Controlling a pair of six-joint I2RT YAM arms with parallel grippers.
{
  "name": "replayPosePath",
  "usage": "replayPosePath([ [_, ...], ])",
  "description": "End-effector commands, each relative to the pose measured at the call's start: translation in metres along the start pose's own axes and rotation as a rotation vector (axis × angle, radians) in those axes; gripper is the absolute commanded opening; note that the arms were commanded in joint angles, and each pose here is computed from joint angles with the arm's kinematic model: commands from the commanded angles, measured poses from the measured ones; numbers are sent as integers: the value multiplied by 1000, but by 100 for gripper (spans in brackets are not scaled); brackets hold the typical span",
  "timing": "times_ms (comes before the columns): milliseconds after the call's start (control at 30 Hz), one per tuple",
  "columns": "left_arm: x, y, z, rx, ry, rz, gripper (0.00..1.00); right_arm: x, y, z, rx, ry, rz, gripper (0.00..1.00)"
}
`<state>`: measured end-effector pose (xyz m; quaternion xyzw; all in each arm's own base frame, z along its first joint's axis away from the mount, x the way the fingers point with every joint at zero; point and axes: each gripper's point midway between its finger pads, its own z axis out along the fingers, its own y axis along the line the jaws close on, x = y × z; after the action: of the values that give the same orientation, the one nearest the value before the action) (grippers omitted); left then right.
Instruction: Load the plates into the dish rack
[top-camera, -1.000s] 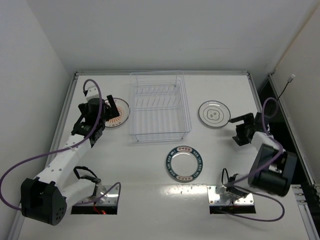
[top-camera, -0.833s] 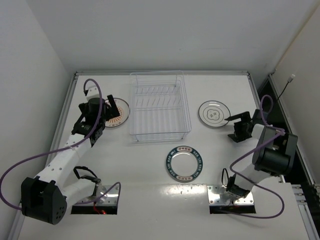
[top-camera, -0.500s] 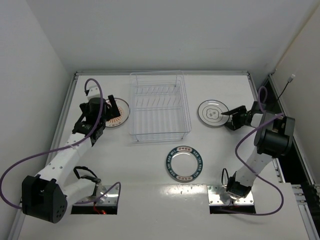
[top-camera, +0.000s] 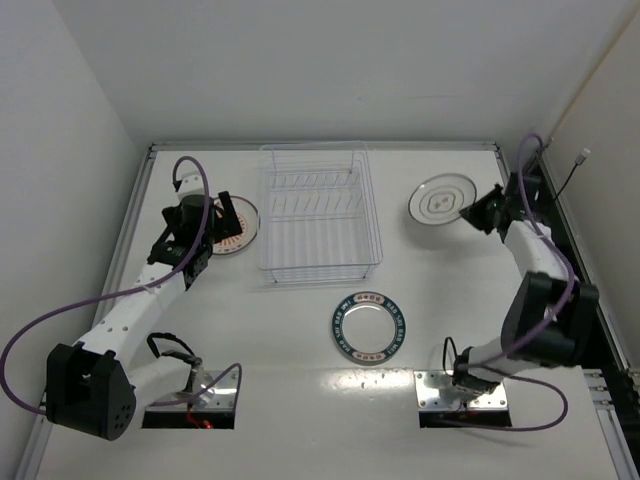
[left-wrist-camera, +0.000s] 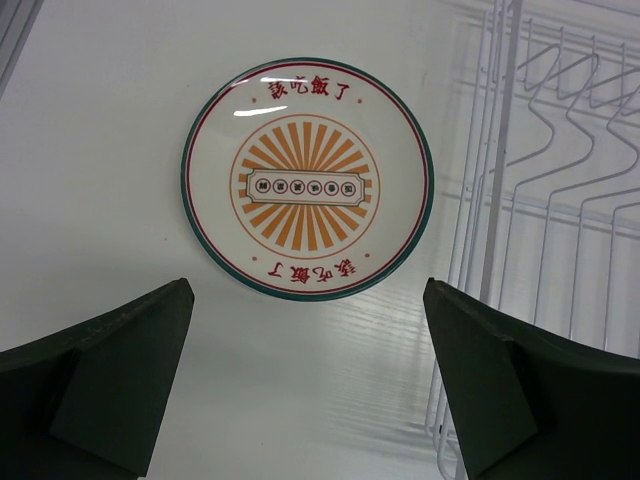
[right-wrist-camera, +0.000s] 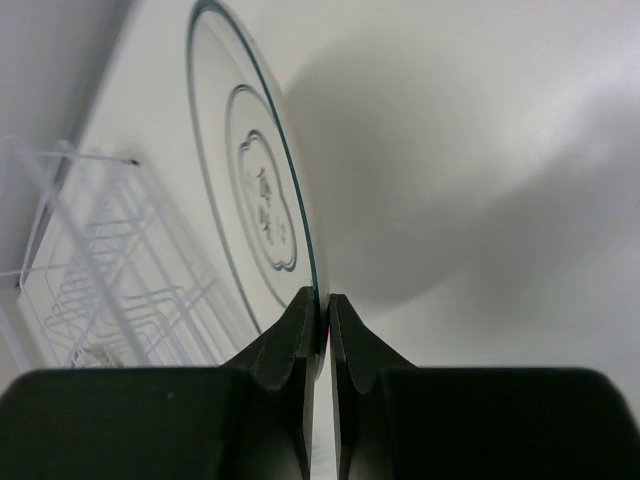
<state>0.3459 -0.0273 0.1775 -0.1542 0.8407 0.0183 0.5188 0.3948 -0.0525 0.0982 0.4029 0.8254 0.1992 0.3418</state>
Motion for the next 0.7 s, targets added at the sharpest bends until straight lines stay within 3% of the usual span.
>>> replayPosePath([
  [0,-18,-9,-2,32,-52,-16,100,-61,84,-74,-21,-367,-239,0],
  [133,-16,-10,-3,38,-41,-12,100,-45,151,-106,-33,-479,-381,0],
  [333,-16,-8,-2,28,-44,-12,100,-19,206,-84,105,-514,-598,0],
  [433,-16,-8,-2,28,-44,-12,100,-2,196,-52,238,-498,-661,0],
  [667,-14,-8,0,25,-36,-8,100,24,192,-23,260,-445,-715,0],
])
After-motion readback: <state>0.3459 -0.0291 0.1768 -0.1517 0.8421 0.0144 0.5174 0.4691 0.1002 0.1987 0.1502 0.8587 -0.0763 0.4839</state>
